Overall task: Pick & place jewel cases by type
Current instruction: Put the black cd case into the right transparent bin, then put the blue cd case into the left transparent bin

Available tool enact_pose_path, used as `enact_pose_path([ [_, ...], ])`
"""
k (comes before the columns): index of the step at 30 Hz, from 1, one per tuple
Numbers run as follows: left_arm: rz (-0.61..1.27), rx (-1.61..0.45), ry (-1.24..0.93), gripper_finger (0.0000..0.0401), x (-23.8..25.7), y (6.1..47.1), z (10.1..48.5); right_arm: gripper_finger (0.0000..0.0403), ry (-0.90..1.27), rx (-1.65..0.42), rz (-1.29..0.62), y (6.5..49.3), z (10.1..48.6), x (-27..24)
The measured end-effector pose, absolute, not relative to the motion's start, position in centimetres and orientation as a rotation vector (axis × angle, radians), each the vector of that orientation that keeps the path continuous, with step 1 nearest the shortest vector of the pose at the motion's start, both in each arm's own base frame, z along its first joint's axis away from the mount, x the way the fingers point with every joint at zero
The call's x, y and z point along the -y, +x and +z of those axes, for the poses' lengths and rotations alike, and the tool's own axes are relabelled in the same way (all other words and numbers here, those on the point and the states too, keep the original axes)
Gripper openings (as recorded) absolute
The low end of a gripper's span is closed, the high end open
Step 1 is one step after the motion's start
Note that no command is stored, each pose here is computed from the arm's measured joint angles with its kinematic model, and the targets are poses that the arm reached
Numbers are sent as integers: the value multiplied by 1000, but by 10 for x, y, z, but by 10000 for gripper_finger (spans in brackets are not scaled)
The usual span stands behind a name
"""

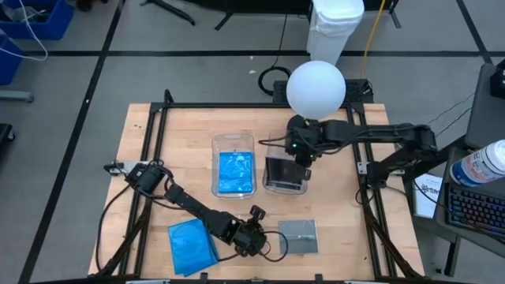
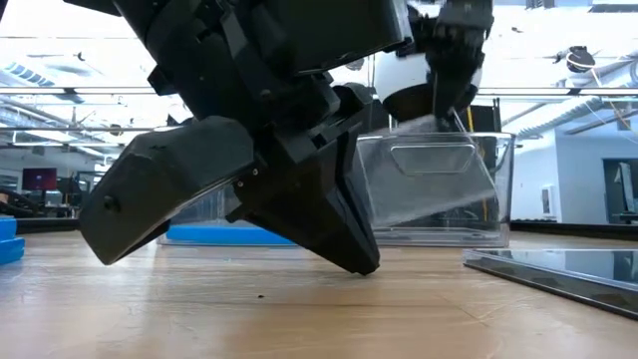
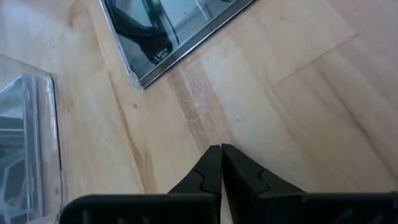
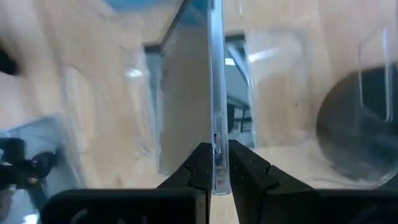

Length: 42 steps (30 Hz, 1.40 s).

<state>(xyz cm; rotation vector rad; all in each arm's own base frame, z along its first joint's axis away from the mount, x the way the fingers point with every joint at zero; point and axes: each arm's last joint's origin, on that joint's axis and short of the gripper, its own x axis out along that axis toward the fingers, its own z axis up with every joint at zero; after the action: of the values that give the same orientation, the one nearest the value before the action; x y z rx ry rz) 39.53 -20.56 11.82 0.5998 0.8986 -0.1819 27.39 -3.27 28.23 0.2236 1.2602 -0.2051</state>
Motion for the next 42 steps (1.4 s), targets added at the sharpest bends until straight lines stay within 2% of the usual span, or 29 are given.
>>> enact_pose_path([
  [6, -179, -904, 599, 31, 205, 395, 118, 29, 340, -1314, -251, 272, 249, 44],
  [11, -181, -911, 601, 15, 205, 394, 118, 30, 428, -1337, -224, 265, 228, 50],
  [15, -185, -913, 600, 5, 205, 394, 118, 31, 404, -1366, -198, 260, 221, 52],
  [19, -186, -913, 600, 21, 205, 394, 118, 34, 333, -1356, -143, 261, 221, 53],
  [24, -185, -914, 598, 31, 204, 395, 118, 62, 243, -1340, -82, 264, 221, 52],
  [29, -189, -915, 598, 20, 203, 395, 118, 107, 215, -1341, -61, 264, 221, 52],
  [33, -194, -914, 611, 5, 203, 396, 118, 139, 218, -1335, -107, 263, 226, 53],
  [36, -199, -910, 636, 8, 203, 396, 118, 151, 224, -1306, -140, 260, 243, 52],
  [39, -167, -909, 674, 21, 201, 395, 120, 153, 227, -1210, -172, 256, 271, 46],
  [42, -120, -901, 695, 23, 200, 394, 127, 135, 210, -1092, -165, 245, 303, 31],
])
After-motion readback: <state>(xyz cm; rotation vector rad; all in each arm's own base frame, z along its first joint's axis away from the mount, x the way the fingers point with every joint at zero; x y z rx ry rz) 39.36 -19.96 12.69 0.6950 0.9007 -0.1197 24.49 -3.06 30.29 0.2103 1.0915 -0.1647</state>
